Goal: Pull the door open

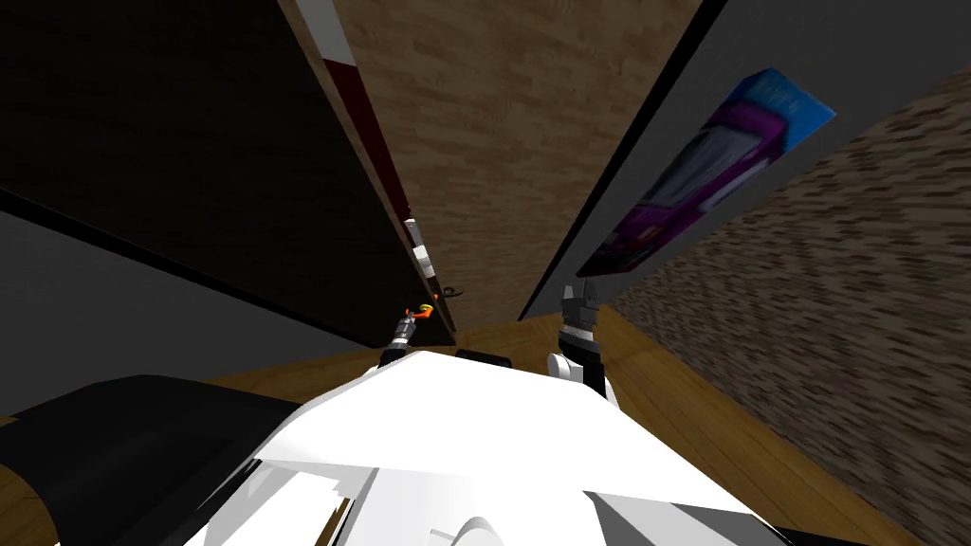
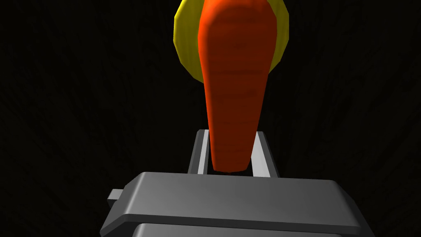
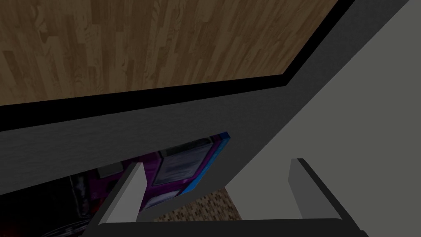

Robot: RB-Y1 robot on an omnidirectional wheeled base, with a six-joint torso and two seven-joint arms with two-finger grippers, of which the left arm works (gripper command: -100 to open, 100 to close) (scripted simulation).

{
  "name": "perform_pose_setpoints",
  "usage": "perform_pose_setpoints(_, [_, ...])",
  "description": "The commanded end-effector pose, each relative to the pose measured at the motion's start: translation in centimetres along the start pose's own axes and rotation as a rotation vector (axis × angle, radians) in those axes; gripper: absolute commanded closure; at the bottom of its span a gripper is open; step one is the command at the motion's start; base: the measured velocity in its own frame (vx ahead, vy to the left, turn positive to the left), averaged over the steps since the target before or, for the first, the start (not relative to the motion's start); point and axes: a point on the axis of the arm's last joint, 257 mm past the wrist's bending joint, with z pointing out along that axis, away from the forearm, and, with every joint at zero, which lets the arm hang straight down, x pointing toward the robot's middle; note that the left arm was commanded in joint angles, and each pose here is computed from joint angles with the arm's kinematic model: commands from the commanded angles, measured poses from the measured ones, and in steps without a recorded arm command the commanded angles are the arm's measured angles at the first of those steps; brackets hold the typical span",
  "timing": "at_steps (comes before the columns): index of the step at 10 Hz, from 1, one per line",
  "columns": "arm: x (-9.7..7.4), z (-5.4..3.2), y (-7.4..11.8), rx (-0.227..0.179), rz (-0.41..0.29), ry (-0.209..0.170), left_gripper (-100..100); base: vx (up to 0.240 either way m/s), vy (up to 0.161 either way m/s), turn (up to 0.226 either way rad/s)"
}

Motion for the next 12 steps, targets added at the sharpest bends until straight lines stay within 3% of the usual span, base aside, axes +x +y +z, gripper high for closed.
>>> perform_pose_setpoints(1, [0.2, -0.6, 0.1, 0.001, -0.003, 0.026, 100, -0.197, 0.008, -0.164])
perform_pose_setpoints(5, [2.5, -1.17, -0.4, 0.02, -0.021, 0.119, 100, -0.2, 0.065, -0.203])
perform_pose_setpoints(6, [1.3, -0.96, -0.4, 0.013, -0.009, 0.091, 100, -0.066, 0.037, -0.037])
perform_pose_setpoints(7, [1.4, -1.81, -0.3, 0.015, -0.011, 0.112, 100, -0.169, 0.043, -0.179])
perform_pose_setpoints(12, [1.6, -4.03, -0.3, 0.021, -0.017, 0.166, 100, -0.196, 0.038, -0.152])
